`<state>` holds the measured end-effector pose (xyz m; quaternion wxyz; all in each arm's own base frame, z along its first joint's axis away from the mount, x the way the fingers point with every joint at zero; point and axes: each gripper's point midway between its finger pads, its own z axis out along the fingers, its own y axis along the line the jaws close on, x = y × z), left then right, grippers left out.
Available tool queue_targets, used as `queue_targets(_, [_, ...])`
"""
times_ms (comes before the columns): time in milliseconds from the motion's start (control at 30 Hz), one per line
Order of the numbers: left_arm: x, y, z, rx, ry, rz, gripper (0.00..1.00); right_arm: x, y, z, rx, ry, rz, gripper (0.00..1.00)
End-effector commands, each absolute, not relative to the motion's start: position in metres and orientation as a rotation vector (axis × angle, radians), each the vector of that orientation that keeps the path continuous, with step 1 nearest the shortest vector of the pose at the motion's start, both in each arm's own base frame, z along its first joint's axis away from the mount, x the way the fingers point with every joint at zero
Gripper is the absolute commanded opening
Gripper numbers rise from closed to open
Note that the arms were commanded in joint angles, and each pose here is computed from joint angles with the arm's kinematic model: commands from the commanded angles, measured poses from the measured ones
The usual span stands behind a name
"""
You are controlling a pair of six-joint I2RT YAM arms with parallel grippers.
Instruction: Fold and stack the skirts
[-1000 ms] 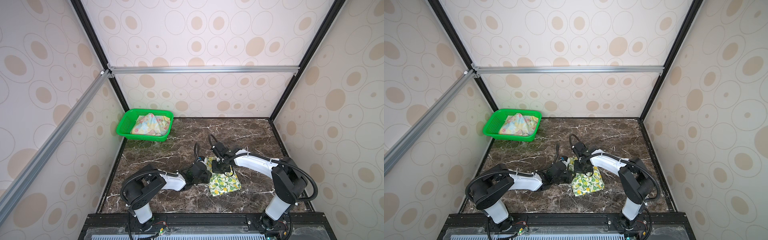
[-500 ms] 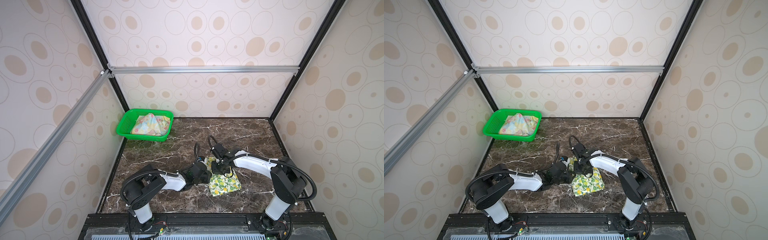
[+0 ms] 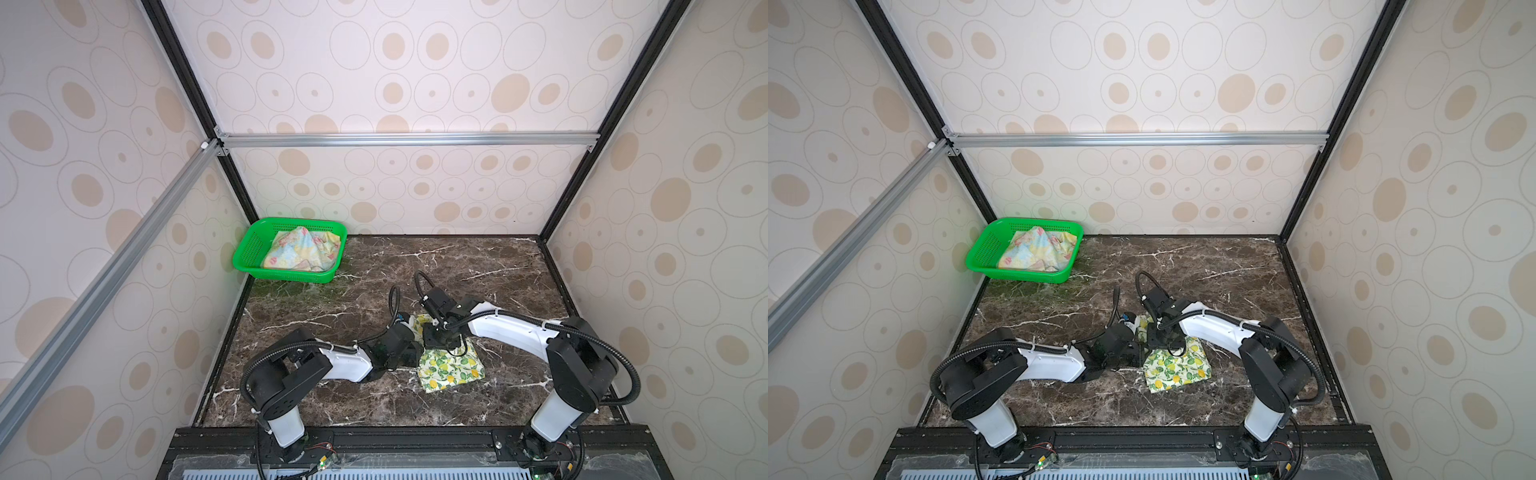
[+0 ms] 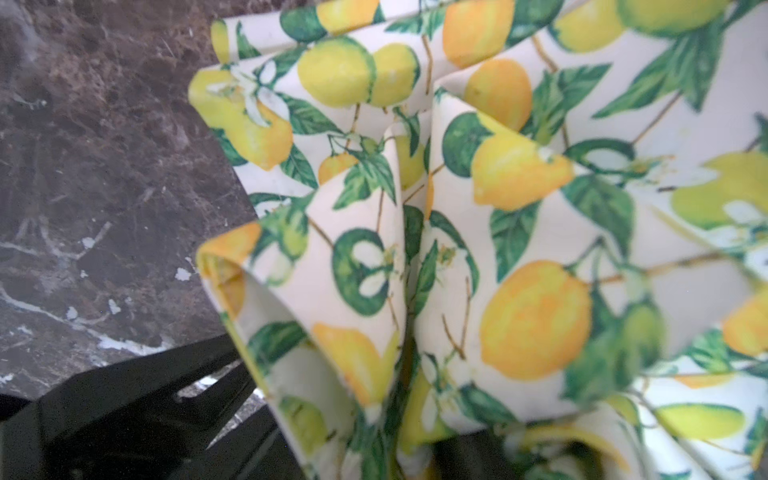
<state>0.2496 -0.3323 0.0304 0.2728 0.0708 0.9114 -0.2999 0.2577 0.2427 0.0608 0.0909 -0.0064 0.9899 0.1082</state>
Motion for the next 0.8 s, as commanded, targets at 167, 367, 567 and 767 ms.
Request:
queue_targets(167, [0.237, -0.313, 0.014, 0.191, 2.547, -0.682, 0.31, 0.261, 0.250, 0.094, -0.006, 2.868, 0.392, 0.46])
queue_targets(367, [0.238, -0.310, 0.018, 0.183, 2.536, -0.666, 0.31, 0.262, 0.258, 0.107, -0.004, 2.839, 0.457, 0.46])
queue_targets(567, [0.241, -0.303, 0.030, 0.175, 2.515, -0.634, 0.31, 0.267, 0.253, 0.139, -0.034, 2.767, 0.477, 0.48])
queue_targets(767, [0.250, -0.302, 0.050, 0.182, 2.469, -0.608, 0.32, 0.285, 0.225, 0.142, -0.039, 2.711, 0.424, 0.51])
